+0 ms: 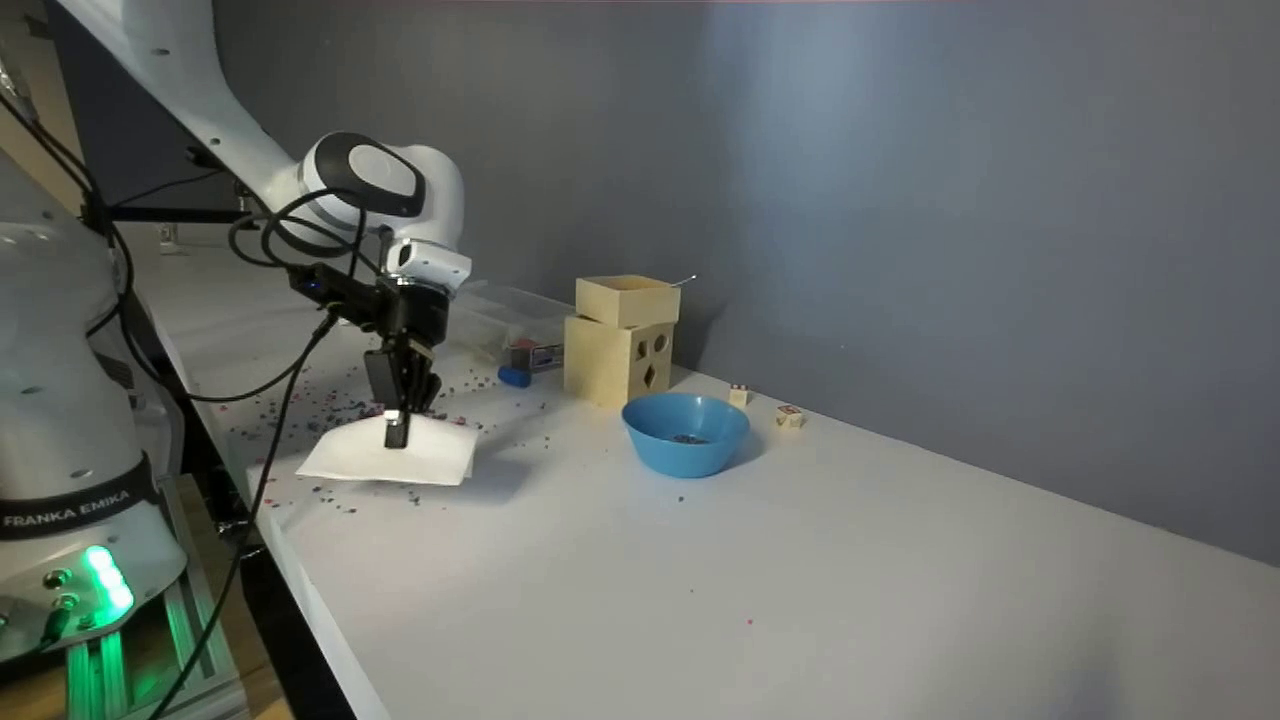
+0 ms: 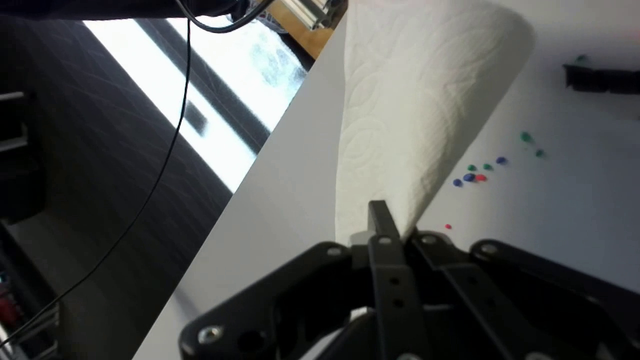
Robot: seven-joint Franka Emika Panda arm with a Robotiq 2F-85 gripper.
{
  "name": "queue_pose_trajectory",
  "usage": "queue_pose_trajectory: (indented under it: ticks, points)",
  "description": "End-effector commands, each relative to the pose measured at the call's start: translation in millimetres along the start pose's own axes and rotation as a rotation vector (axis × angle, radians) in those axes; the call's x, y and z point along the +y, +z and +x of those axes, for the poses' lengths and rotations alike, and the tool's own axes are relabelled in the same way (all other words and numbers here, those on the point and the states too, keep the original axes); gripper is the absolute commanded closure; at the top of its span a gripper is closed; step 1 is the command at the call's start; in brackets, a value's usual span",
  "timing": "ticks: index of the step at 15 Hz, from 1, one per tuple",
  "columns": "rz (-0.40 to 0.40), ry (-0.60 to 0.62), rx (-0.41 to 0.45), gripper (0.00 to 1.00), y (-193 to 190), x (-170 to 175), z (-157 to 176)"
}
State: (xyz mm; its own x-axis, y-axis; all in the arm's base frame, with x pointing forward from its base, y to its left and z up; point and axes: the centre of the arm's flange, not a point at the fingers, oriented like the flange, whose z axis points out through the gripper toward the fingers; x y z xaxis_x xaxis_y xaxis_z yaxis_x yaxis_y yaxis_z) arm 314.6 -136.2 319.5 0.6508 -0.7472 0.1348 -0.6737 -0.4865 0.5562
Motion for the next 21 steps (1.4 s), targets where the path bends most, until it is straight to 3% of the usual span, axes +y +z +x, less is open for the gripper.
queue_pose_trajectory:
  ticks: [1,10,16,21]
  points:
    - [-0.099,-0.008,0.024,1.0,16,-21,3]
    - [-0.115,-0.124,0.013,1.0,41,-64,0]
    - [-0.015,-0.17,0.006,1.0,47,-92,-14]
    - [0.092,-0.168,0.036,1.0,18,-85,-21]
